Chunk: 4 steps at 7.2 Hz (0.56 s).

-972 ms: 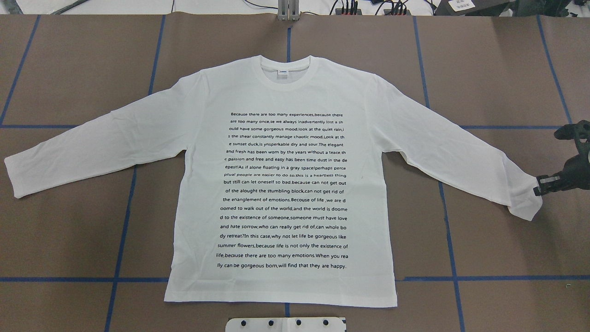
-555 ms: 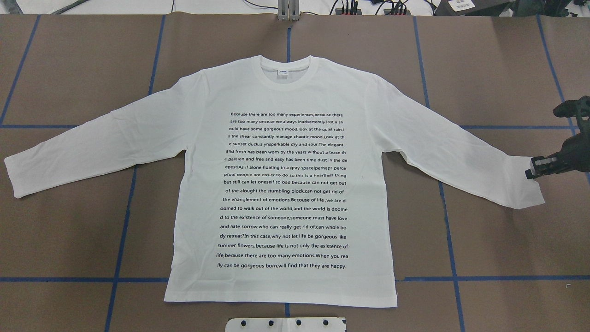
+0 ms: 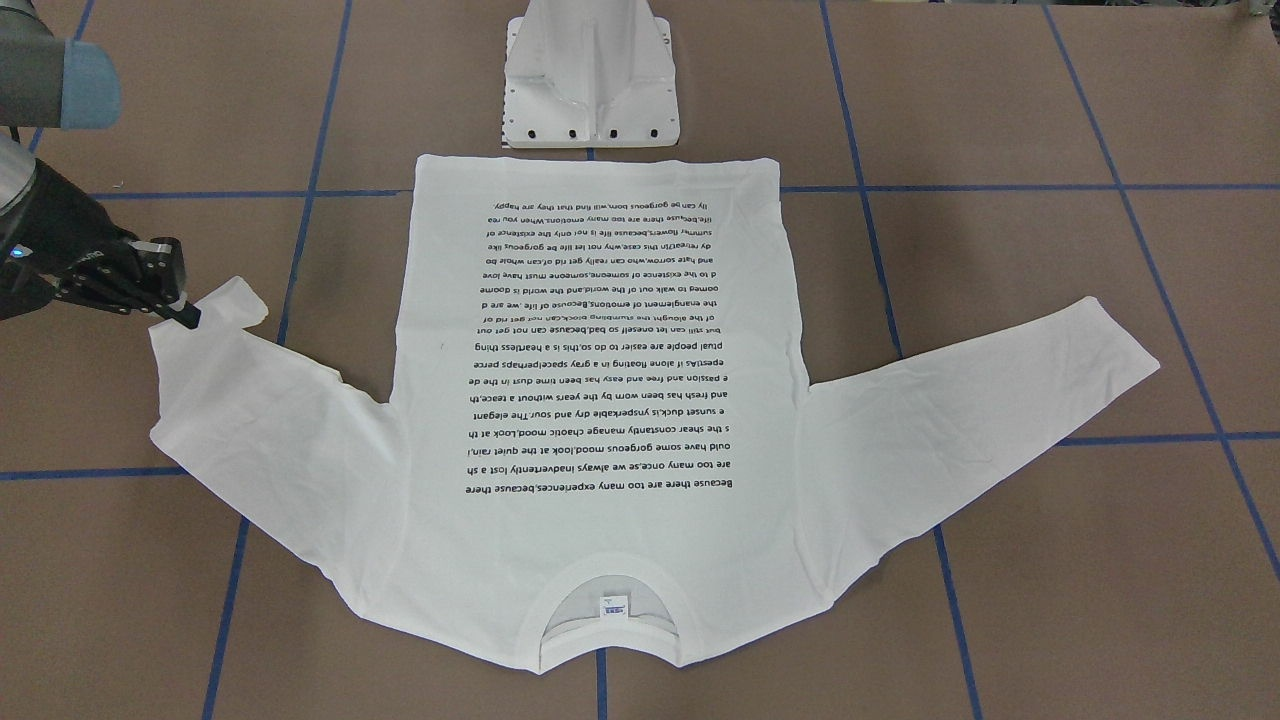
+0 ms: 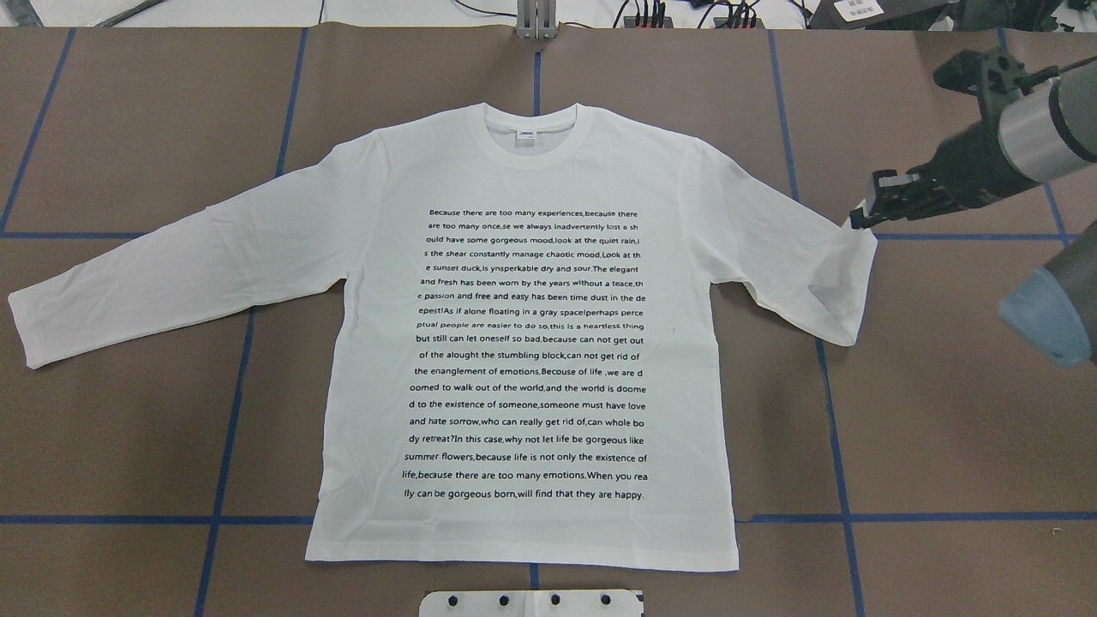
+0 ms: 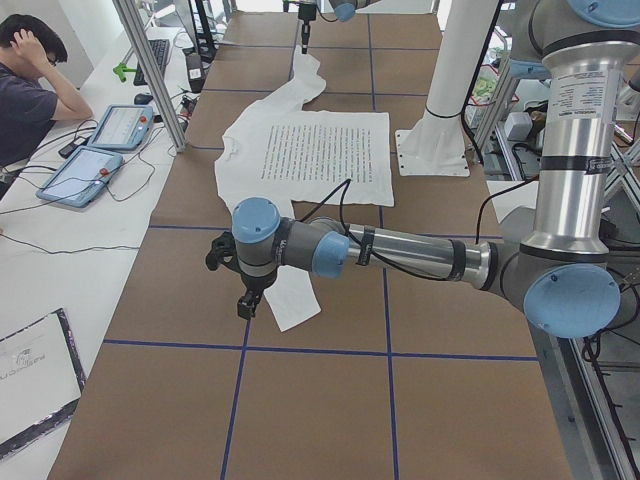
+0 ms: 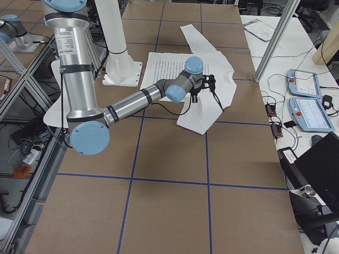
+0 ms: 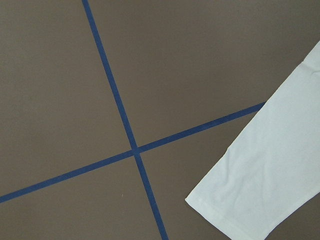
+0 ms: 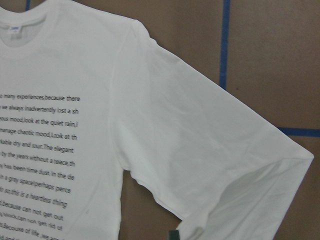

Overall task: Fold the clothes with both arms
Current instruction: 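Lift the sleeve with the right gripper and carry it across the shirt body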

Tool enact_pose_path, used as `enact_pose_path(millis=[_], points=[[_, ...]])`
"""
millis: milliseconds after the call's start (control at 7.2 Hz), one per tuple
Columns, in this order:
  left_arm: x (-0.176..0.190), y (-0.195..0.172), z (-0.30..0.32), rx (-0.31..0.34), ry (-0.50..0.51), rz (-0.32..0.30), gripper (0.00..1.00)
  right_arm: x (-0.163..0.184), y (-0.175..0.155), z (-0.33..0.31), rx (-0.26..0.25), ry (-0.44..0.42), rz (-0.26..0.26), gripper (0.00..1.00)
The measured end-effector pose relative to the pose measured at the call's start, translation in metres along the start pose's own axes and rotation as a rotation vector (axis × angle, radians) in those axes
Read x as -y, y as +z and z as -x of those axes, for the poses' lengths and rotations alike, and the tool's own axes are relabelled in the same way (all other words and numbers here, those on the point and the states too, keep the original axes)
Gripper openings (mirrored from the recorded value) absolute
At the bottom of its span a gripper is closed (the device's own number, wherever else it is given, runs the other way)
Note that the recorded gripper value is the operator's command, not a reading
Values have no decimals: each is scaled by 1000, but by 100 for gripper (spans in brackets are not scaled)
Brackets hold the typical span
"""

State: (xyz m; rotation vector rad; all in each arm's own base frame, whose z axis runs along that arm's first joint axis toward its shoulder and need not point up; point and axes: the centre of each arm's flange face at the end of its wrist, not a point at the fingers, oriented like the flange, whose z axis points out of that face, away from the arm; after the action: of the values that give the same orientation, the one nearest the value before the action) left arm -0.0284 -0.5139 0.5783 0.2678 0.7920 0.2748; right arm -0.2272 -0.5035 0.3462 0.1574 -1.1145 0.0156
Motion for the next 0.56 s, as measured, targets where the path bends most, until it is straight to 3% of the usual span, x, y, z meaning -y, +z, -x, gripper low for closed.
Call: enact_pose_path(millis=[278,555], points=[[-2,2,2,-1,-5,4,99,27,11,100,61,-24,-52,0],[-3,4,4,-2,-8,8,99,55,53,192,64,-64,-95,0]])
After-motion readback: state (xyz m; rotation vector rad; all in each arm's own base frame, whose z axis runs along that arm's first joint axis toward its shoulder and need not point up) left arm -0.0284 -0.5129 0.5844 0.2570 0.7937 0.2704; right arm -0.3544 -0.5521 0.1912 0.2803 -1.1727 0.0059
